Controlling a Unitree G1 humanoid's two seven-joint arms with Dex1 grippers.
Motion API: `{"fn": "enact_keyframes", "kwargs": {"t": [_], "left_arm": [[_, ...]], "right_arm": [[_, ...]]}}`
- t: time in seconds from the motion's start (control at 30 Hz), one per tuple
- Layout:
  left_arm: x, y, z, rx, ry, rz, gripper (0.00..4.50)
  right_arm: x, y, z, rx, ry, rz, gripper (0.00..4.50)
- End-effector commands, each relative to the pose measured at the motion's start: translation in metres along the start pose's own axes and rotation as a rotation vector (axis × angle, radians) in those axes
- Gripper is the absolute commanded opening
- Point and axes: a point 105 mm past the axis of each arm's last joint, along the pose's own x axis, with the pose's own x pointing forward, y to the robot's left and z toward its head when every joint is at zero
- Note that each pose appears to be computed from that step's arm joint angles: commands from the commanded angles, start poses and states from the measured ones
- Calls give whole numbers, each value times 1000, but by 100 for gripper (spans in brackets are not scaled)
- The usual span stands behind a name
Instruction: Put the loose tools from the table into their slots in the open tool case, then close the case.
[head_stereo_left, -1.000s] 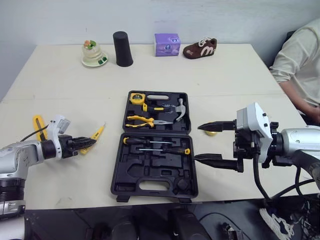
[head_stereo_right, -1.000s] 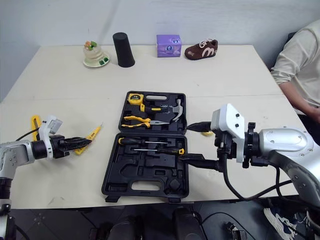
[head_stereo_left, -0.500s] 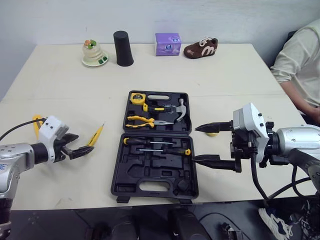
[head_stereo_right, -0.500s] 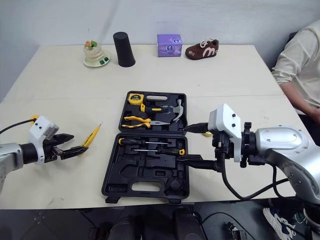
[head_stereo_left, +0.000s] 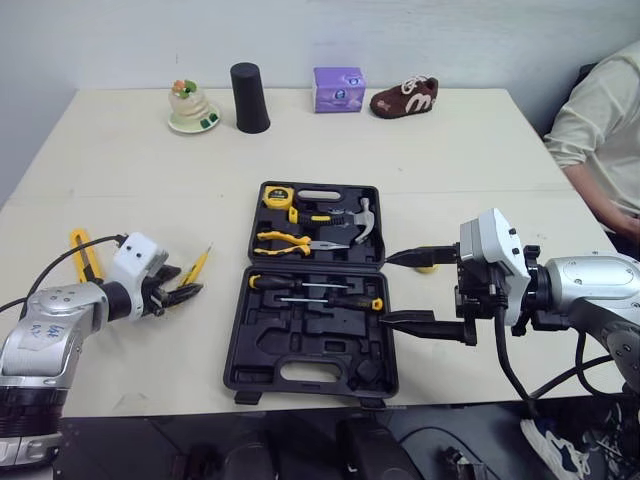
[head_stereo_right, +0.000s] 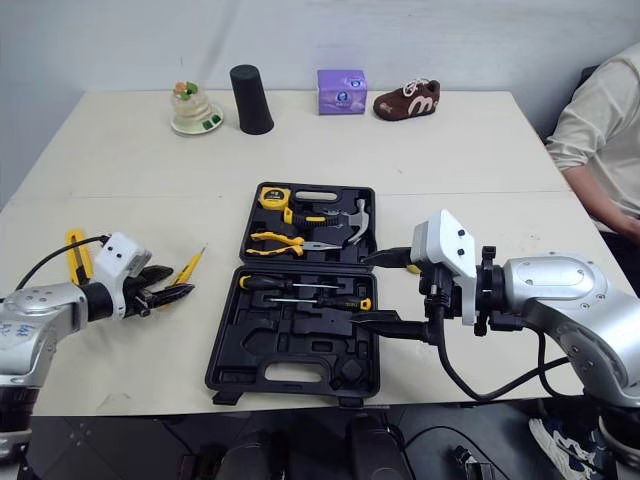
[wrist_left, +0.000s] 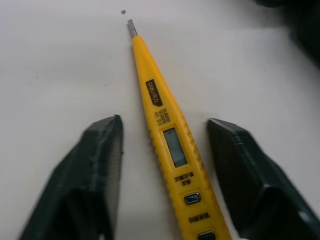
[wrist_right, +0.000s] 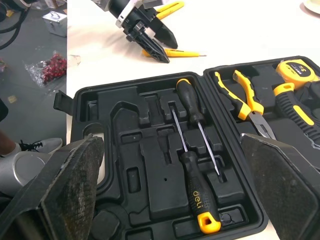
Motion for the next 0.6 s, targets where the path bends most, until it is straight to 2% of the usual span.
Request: {"fn": "enact_keyframes", "kwargs": {"t": [0.03, 0.07, 0.1, 0.17, 0.27, 0.4, 0.47, 0.6], "left_arm": [[0, 3, -7, -12, 29, -4, 105], [-2, 5, -3, 1, 22, 3, 61], [-4, 7, 2, 18, 16, 10, 50], [-11, 13, 12, 67, 10, 21, 50], [-29, 14, 52, 228, -33, -15, 50], [-38, -43, 96, 457, -107, -309, 50], [-38, -70, 103, 530, -110, -428, 50], [-28, -117, 96, 666, -76, -632, 50]], "right_arm": [[-4, 0, 7, -38, -13, -19, 450], [-5, 0, 7, -38, -13, -20, 450], [-5, 0, 7, -38, -12, -21, 450], [-6, 1, 7, -38, -11, -21, 450], [-9, 2, 6, -34, -2, -26, 450], [-14, 4, 1, -17, 19, -40, 450], [-16, 6, -1, -9, 30, -45, 450], [-19, 14, -8, 16, 58, -49, 450]]}}
